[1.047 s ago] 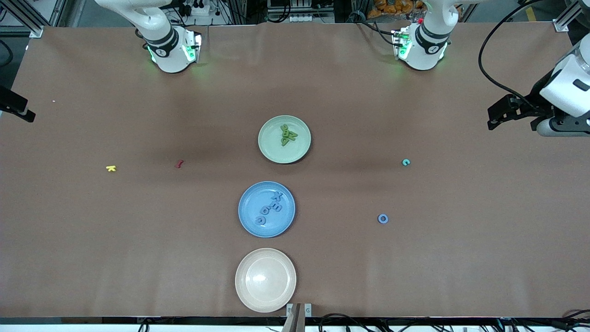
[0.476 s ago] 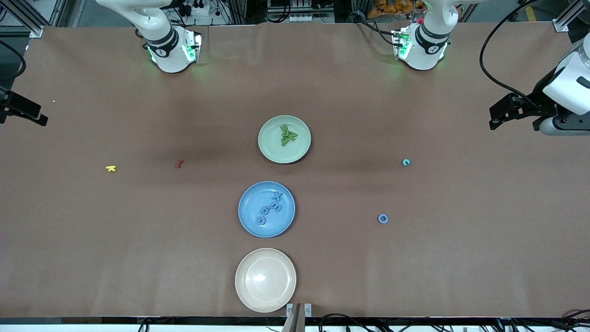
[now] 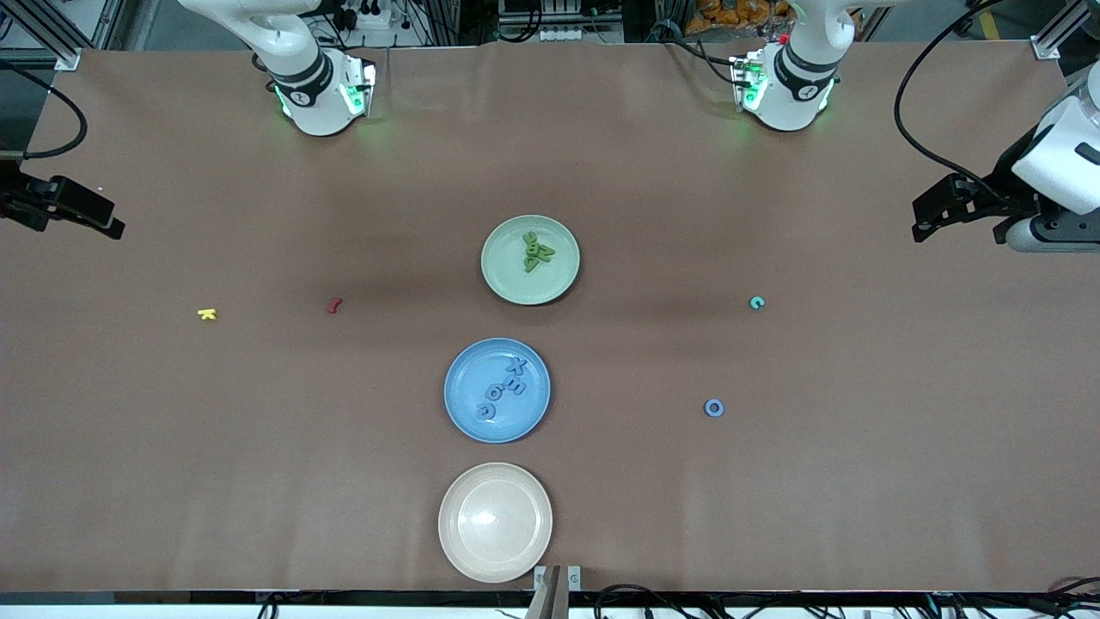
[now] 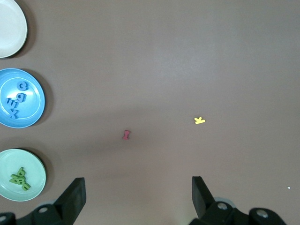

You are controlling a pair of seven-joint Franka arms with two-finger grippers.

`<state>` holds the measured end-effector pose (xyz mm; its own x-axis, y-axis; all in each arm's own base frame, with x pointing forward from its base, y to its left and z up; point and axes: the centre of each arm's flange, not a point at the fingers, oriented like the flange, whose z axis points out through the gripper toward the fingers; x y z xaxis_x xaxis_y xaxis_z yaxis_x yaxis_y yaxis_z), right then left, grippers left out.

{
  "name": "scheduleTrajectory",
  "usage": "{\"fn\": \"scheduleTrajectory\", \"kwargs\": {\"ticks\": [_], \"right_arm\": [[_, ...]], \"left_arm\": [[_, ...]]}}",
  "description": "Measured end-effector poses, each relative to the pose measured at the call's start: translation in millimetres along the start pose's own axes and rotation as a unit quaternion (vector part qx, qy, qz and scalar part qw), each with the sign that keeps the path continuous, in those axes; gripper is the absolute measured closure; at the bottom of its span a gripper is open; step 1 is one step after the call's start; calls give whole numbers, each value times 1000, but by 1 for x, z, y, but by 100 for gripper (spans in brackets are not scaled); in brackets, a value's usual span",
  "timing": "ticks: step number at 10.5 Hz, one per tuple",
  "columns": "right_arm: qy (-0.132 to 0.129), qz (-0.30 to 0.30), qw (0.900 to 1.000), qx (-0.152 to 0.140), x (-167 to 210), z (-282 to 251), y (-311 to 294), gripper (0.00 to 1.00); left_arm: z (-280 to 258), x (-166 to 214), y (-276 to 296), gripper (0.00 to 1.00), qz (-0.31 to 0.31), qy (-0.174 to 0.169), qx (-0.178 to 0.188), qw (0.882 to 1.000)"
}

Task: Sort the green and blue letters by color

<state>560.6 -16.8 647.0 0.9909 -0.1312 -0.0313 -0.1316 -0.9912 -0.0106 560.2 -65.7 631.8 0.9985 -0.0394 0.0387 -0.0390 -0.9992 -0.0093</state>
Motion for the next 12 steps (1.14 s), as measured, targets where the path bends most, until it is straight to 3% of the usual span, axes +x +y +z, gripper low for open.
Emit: {"fn": "scheduleTrajectory", "kwargs": {"ticks": [12], "right_arm": [[4,-32,999,0,1,0,1,0]], "left_arm": [[-1,2,0,0,0,8,-1,1000]]}}
